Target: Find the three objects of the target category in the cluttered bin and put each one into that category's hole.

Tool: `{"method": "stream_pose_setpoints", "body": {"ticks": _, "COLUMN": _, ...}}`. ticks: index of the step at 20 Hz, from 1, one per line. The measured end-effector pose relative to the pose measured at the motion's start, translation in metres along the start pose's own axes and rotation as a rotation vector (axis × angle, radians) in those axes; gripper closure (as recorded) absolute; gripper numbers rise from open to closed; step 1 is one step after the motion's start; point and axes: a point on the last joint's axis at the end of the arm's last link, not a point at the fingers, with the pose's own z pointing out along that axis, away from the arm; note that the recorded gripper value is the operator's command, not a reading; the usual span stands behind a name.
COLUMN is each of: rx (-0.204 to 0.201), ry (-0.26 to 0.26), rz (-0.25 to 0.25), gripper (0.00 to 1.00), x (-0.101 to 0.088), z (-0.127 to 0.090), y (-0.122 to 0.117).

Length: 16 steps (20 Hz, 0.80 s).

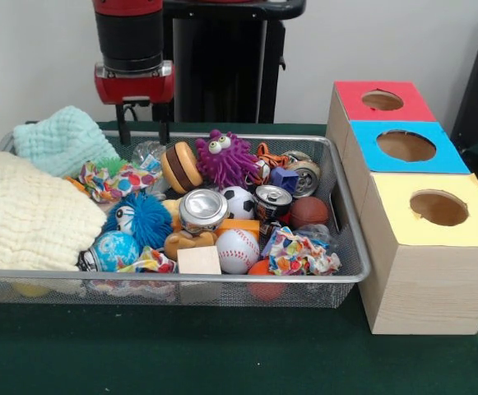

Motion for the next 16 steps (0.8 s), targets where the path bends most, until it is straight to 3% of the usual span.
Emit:
{"method": "stream_pose_setpoints", "body": {"ticks": 9, "rx": 0.04, "ry": -0.016, "rz": 0.032, "gripper": 0.0, "x": -0.01, "z": 0.0, "y": -0.024}}
{"method": "stream_pose_setpoints", "body": {"ticks": 16, "rx": 0.046, "ry": -0.023, "rz": 0.022, "gripper": 0.0, "x": -0.013, "z": 0.008, "y": -0.027}}
